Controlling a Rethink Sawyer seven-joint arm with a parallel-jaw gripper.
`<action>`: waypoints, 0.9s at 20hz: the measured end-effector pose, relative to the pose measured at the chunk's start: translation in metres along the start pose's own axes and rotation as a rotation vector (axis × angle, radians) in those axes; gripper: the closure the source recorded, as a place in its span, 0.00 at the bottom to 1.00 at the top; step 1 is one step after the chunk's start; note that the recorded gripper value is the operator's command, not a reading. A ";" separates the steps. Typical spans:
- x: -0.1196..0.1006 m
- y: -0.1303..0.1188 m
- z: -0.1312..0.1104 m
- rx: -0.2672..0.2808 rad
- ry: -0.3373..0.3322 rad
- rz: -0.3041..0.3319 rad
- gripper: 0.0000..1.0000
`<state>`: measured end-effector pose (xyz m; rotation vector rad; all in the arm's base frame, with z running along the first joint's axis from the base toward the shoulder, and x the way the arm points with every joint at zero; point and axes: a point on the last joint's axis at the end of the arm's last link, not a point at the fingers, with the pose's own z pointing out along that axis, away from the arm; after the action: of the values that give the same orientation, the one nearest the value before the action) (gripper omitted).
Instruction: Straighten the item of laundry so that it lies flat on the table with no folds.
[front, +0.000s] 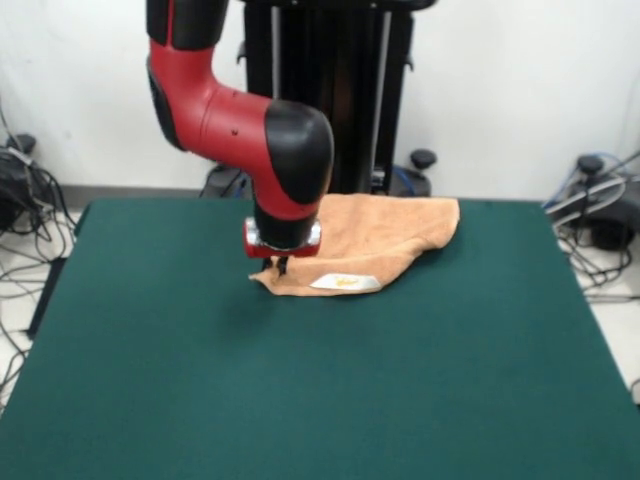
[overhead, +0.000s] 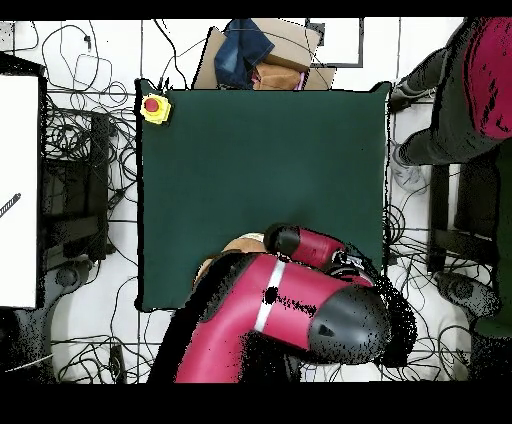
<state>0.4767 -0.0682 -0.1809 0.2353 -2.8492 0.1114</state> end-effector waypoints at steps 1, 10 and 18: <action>-0.005 -0.001 0.000 -0.009 0.040 0.001 1.00; -0.053 -0.024 0.012 -0.170 0.398 0.022 1.00; -0.069 -0.035 0.022 -0.246 0.533 0.024 1.00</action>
<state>0.5424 -0.0943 -0.2195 0.0985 -2.3070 -0.1504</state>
